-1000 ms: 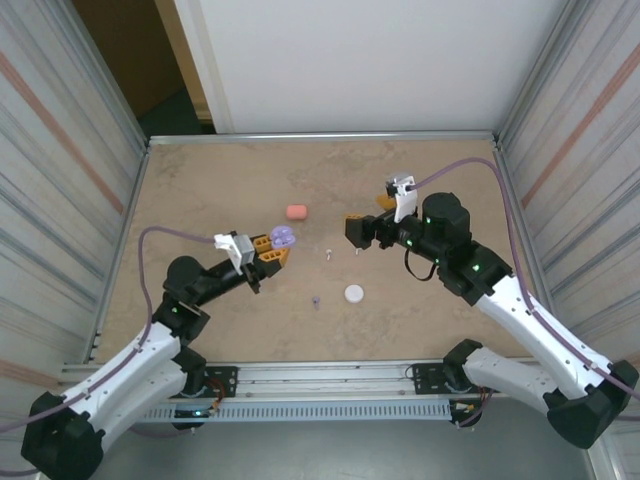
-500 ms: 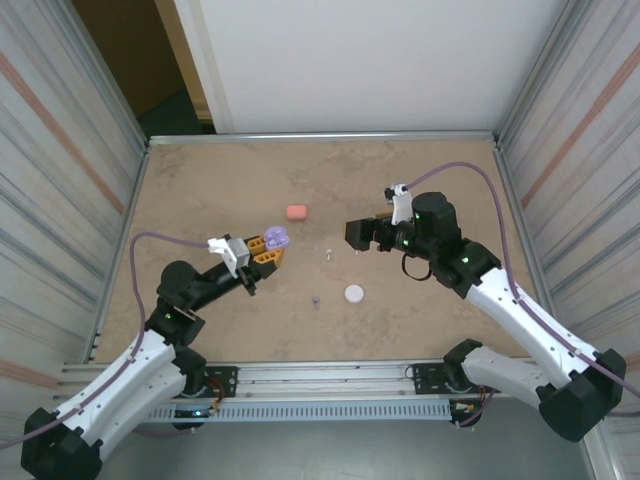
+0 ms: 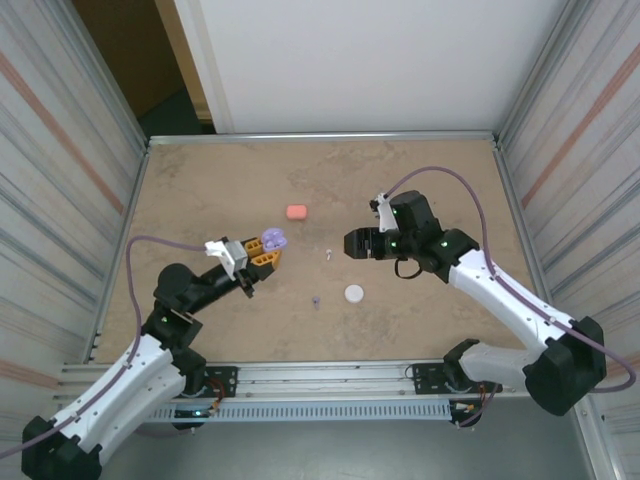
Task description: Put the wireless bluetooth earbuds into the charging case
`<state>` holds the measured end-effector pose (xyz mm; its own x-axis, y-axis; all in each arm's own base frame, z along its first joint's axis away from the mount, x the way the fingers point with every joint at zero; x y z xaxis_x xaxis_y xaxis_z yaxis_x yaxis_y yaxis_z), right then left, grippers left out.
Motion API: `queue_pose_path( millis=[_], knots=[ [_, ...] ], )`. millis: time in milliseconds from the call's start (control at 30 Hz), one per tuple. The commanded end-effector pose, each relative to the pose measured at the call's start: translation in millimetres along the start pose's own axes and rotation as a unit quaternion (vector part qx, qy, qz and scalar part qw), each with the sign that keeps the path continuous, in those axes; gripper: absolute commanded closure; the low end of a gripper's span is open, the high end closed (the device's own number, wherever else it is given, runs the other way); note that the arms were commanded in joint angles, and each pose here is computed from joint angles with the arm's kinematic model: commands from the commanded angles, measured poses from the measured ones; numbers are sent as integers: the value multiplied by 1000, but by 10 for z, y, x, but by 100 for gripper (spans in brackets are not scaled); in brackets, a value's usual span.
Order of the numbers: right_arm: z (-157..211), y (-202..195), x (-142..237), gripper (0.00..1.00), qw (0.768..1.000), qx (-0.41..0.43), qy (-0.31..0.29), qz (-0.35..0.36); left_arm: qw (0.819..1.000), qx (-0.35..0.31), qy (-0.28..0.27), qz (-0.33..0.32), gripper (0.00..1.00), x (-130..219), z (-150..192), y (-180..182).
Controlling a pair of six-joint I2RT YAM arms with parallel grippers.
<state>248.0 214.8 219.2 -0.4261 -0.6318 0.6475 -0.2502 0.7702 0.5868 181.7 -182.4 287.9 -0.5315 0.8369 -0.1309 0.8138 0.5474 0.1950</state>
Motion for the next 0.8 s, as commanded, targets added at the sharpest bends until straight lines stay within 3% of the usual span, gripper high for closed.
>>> queue_pose_path(
  millis=[0,500,767],
  knots=[
    [25,0,-14,35,1000,-17,22,11,1000,-21,-17,-9,100,25,-155,19],
    [310,-12,-319,37,995,4,85,56,999,-28,-16,-17,100,80,-179,16],
    [552,24,-550,45,986,22,148,73,999,-28,-16,-22,100,106,-175,19]
  ],
)
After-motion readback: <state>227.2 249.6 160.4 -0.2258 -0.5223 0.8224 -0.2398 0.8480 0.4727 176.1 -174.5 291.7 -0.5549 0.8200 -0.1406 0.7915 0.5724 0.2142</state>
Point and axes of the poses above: each hand's point on the last joint's axis, 136 mm out from that joint toward the fingers, its own x axis back along the fingers, its own y axis along the line the jaws close on, z = x × y, the point moved 3 cm from there along x, back along the fingers, and after that the axes turned 7 degrees about -x, right-handed, at the moved point
